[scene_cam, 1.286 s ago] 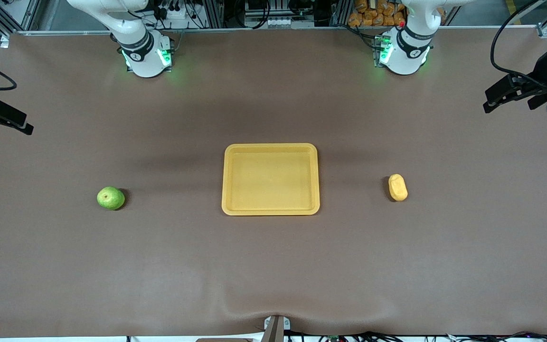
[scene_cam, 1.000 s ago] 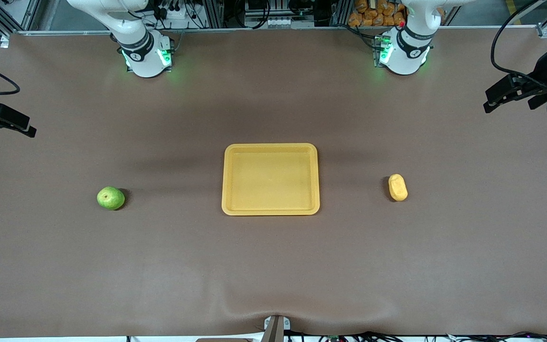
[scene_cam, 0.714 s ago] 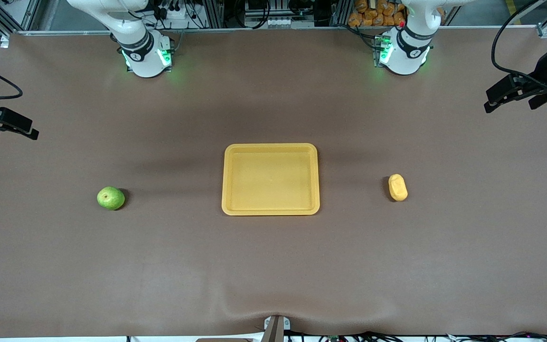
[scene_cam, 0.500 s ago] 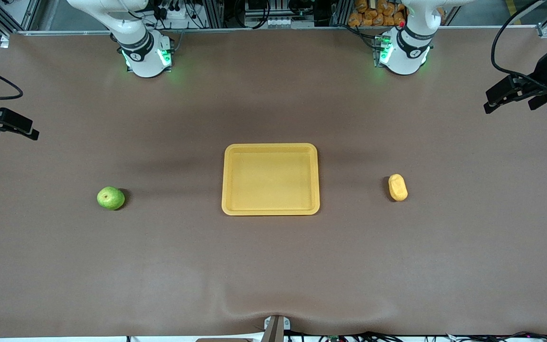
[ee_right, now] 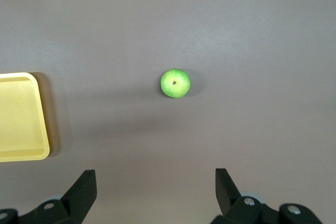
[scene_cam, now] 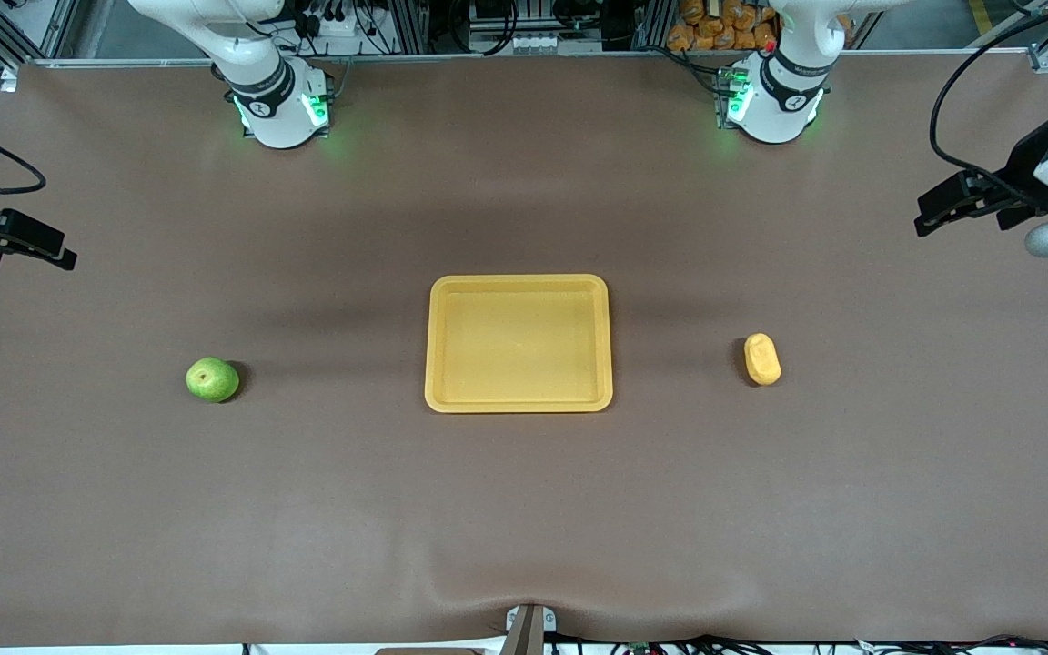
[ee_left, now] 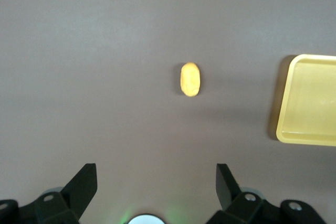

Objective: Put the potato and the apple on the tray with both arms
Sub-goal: 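Reach the right gripper toward the apple while the left gripper reaches the potato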

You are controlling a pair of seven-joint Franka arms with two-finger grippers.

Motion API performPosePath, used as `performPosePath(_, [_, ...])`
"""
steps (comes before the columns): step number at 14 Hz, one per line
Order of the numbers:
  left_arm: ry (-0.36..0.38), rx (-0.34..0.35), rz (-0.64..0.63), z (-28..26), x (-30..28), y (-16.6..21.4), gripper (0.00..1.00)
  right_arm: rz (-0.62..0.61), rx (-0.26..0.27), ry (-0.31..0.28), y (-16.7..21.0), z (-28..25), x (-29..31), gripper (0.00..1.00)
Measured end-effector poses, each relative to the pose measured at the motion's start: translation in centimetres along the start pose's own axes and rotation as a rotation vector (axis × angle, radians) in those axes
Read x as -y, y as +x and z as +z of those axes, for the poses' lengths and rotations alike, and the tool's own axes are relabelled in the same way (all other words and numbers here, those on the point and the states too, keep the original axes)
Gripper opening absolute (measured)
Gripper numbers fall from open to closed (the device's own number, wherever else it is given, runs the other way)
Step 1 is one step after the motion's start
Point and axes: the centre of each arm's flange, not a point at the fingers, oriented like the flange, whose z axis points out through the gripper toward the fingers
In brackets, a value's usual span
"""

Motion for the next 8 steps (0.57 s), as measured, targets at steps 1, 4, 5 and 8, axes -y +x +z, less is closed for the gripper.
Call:
performPosePath(1, [-0.002, -0.008, 0.002, 0.2, -0.2, 0.2, 1.0, 0.0, 0.0, 0.0, 0.0, 0.0, 0.0, 1.0])
performPosePath(4, [-0.004, -0.017, 0.005, 1.9, -0.4, 0.8, 1.0, 0.0, 0.001, 0.0, 0.0, 0.1, 0.0, 1.0])
performPosePath(5, [-0.004, -0.011, 0.004, 2.9, -0.5, 1.1, 1.0, 0.0, 0.002, 0.0, 0.1, 0.1, 0.0, 1.0])
performPosePath(8, [-0.006, 0.007, -0.029, 5.4, -1.3, 2.1, 1.0, 0.0, 0.006, 0.0, 0.2, 0.3, 0.0, 1.0])
